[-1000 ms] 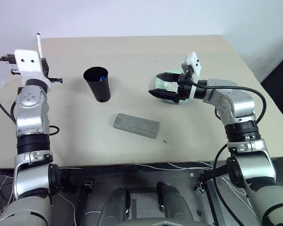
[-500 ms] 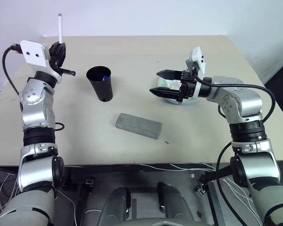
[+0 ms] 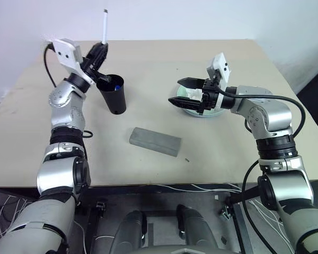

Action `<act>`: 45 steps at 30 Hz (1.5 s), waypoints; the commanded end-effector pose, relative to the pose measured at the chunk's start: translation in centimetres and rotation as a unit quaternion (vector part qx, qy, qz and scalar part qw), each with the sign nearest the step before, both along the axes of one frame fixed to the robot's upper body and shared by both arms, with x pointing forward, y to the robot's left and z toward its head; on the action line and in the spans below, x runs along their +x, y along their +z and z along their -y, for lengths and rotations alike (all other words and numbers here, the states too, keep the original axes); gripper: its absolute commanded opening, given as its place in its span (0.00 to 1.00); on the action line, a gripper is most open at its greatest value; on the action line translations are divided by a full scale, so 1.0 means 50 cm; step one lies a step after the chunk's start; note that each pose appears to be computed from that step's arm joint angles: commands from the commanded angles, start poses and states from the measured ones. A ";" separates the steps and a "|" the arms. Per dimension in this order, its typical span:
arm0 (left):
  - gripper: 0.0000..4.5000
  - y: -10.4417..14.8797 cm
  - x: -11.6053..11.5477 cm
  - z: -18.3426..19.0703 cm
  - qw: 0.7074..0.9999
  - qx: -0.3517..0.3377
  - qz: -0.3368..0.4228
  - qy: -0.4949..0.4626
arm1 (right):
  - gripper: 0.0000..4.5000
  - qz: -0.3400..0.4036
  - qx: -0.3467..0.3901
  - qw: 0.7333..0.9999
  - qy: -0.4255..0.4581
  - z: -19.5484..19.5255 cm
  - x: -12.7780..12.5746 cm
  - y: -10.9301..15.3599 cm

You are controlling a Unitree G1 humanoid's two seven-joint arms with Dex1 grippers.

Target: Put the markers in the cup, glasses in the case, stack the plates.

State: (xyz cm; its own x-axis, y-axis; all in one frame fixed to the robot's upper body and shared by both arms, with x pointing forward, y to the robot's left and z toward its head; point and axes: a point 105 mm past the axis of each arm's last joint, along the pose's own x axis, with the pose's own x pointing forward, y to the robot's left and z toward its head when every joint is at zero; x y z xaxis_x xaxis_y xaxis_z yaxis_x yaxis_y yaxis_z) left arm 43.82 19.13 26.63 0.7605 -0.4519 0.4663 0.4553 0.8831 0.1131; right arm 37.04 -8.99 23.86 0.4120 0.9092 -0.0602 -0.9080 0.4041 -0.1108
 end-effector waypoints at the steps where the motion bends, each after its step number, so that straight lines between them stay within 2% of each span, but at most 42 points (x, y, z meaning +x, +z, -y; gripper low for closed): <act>1: 0.04 0.026 0.001 0.000 1.000 -0.002 0.022 -0.002 | 1.00 0.036 0.001 0.999 -0.001 0.003 -0.005 0.037; 20: 0.04 -0.016 0.008 -0.015 0.999 0.027 -0.003 0.023 | 1.00 0.044 -0.012 0.999 -0.012 0.011 -0.002 0.033; 32: 0.04 -0.021 0.007 -0.022 0.999 0.031 -0.006 0.027 | 1.00 0.050 -0.020 0.998 -0.019 0.011 0.004 0.025; 36: 0.32 -0.022 0.007 -0.023 0.999 0.031 -0.007 0.029 | 1.00 0.051 -0.021 0.998 -0.021 0.012 0.005 0.026; 43: 0.87 -0.031 0.003 -0.032 0.999 0.038 -0.010 0.031 | 1.00 0.050 -0.024 0.998 -0.024 0.016 0.006 0.022; 45: 0.99 -0.031 0.002 -0.034 0.999 0.038 -0.010 0.032 | 1.00 0.050 -0.024 0.998 -0.024 0.015 0.006 0.022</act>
